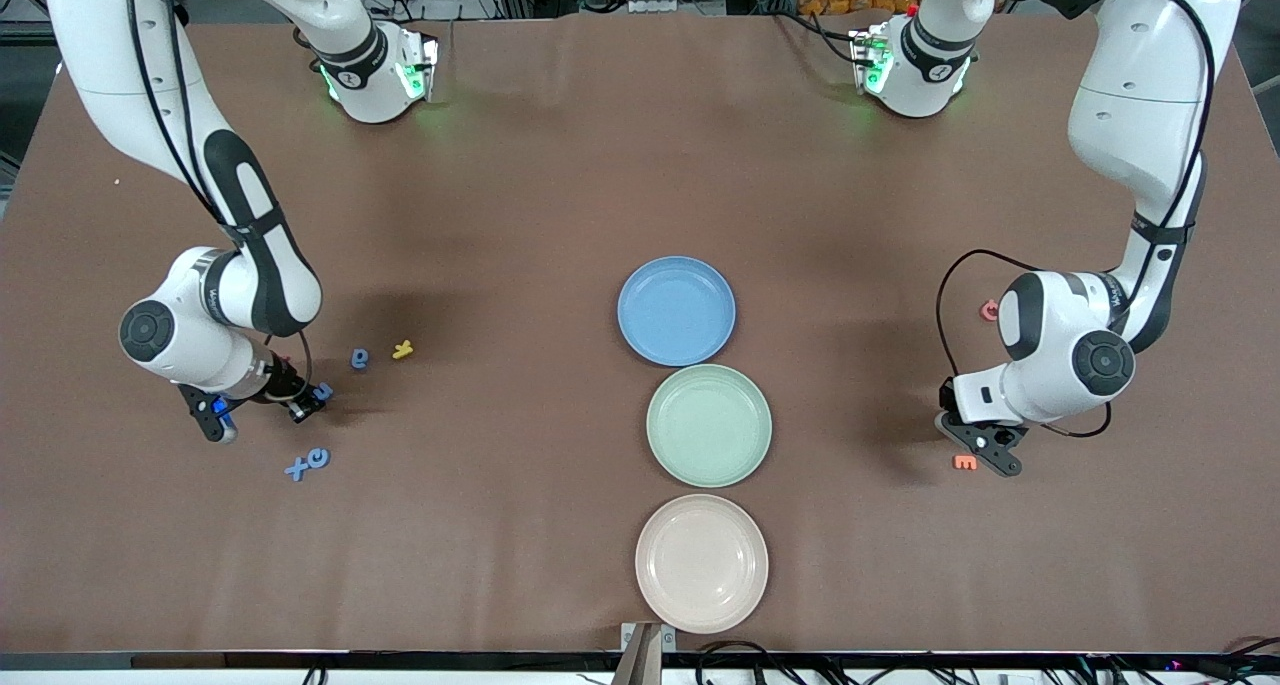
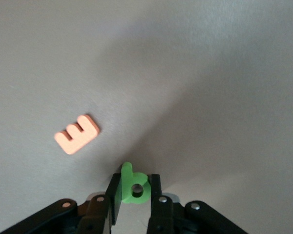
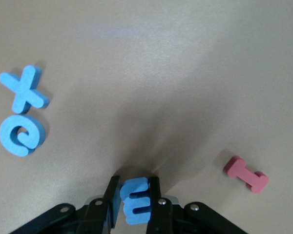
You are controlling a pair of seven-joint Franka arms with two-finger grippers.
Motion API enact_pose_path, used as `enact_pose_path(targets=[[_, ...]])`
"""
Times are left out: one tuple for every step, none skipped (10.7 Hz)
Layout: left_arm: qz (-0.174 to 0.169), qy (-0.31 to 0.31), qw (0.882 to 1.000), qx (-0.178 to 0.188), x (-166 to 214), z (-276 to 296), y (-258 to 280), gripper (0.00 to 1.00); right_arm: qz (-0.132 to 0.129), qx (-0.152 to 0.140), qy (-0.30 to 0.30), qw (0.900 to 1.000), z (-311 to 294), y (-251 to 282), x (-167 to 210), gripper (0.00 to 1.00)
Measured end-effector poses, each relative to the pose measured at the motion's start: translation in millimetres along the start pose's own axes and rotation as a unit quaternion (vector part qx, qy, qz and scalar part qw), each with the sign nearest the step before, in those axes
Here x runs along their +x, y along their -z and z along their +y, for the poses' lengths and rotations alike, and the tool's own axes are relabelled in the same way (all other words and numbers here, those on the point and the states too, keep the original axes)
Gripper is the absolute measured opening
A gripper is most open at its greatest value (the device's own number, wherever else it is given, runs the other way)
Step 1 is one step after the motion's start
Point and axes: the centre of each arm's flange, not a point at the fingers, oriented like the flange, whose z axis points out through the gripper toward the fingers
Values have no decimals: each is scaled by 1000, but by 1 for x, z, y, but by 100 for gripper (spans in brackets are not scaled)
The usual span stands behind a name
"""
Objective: Sort letters by color into matching plates
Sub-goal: 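Carry the blue E to the blue plate while the left gripper carries b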
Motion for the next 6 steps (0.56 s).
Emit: enact_pose_path(targets=[[7, 0, 1000, 6, 4, -3, 9, 27, 2, 1, 42, 999, -3, 0, -3, 28], [14, 3, 1000, 11, 7, -4, 20, 27, 3, 1, 101, 995, -10, 1, -9, 28], [16, 12, 1000, 13, 11, -1, 34, 27, 3, -4, 172, 985, -18, 4, -16, 28], [17, 30, 999, 12, 17, 5, 50, 27, 3, -11, 234, 972, -25, 13, -20, 28], [19, 55, 998, 11, 25, 16, 65, 27, 0, -16, 281, 960, -32, 25, -22, 28], [22, 92, 996, 7, 37, 34, 77, 27, -6, -19, 312, 950, -40, 39, -25, 28]])
